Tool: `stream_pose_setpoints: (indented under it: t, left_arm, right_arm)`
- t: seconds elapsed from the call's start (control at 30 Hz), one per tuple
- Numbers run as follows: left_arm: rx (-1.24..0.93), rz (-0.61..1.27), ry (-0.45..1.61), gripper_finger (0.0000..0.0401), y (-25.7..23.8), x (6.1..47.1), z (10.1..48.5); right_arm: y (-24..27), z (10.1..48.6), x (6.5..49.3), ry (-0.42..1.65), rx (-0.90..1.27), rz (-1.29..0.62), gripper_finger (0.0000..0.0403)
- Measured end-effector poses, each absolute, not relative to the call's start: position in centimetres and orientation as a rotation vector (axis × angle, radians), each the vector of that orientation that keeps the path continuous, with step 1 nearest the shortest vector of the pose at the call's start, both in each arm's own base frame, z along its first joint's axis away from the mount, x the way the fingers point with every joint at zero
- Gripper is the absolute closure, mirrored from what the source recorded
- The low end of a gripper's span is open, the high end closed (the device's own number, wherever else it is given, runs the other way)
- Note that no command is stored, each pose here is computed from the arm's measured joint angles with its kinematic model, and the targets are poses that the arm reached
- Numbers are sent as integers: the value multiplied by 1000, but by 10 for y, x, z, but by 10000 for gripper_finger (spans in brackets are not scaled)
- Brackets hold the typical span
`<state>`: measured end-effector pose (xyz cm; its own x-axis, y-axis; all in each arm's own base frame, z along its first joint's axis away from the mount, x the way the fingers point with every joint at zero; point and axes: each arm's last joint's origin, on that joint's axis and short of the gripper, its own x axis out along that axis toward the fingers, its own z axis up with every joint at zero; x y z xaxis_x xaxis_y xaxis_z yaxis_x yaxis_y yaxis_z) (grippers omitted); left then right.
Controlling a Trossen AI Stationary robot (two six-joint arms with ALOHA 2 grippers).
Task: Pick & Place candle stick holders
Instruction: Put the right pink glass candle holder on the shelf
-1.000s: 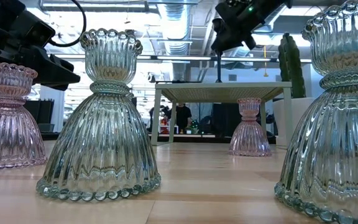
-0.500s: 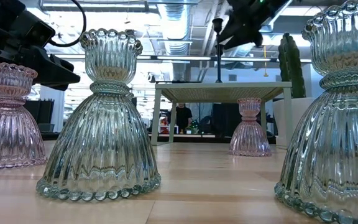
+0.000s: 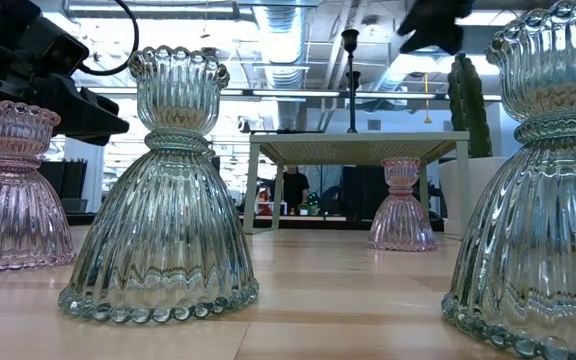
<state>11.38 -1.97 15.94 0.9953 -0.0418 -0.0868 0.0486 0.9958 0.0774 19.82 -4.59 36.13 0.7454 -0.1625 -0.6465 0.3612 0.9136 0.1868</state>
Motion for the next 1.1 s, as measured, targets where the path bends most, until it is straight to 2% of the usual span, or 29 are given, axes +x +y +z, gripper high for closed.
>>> stream_pose_setpoints:
  t: [0.17, 0.4, 0.63, 1.1]
  left_arm:
    - [80, -45, 85, 395, -20, 114, 159]
    - [80, -45, 85, 395, -20, 114, 159]
    - [80, -45, 85, 395, -20, 114, 159]
    - [80, -45, 85, 395, -20, 114, 159]
  right_arm:
    - [-24, 350, 189, 839, 320, -251, 277]
    - [8, 316, 201, 844, 157, -129, 392]
    - [31, 266, 202, 838, 87, -228, 401]
    - [63, 189, 188, 554, 104, -292, 402]
